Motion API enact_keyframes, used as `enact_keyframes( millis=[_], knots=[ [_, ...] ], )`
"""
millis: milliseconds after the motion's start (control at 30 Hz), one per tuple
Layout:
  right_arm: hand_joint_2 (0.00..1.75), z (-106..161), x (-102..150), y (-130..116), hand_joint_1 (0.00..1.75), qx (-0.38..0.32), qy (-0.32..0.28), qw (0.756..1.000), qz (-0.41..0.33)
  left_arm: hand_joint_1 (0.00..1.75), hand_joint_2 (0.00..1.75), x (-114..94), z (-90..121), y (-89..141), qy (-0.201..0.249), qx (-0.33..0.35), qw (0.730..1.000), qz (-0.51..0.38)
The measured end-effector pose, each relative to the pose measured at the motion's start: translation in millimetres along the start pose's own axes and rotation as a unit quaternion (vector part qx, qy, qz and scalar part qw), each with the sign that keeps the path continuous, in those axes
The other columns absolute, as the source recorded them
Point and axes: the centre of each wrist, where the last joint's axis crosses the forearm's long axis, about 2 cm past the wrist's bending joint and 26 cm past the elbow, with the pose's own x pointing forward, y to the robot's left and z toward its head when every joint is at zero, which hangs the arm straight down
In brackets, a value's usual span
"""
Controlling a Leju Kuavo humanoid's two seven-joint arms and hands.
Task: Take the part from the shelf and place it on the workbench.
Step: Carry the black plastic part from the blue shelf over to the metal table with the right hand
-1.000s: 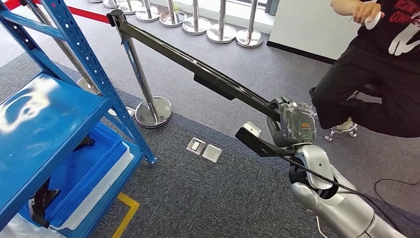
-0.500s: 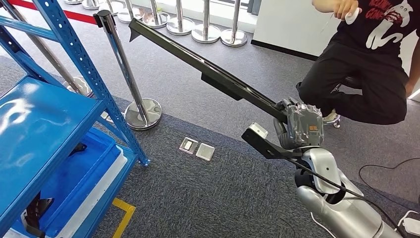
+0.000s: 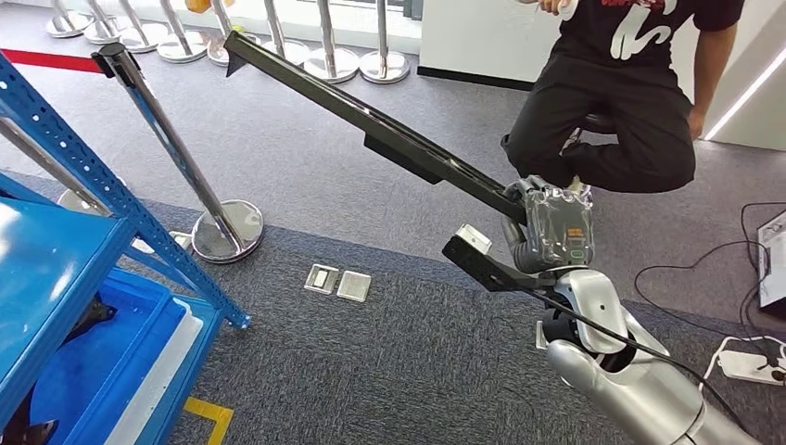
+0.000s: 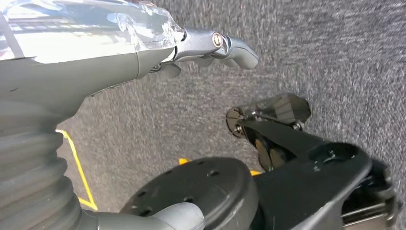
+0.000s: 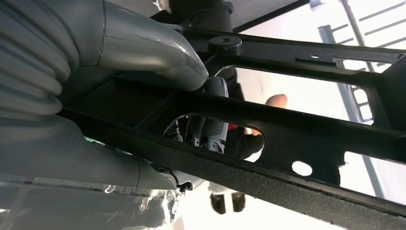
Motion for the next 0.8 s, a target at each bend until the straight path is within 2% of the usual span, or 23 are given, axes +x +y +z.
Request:
enact_keyframes(
  millis=[800],
  knots=[
    [1.75,-4.2,3.1,-1.7,1.75,-0.005,-0.017,1.000,-0.007,0.00,1.75,-3.2,0.6,2.5,0.005,0.007,1.000,0.003]
  ],
)
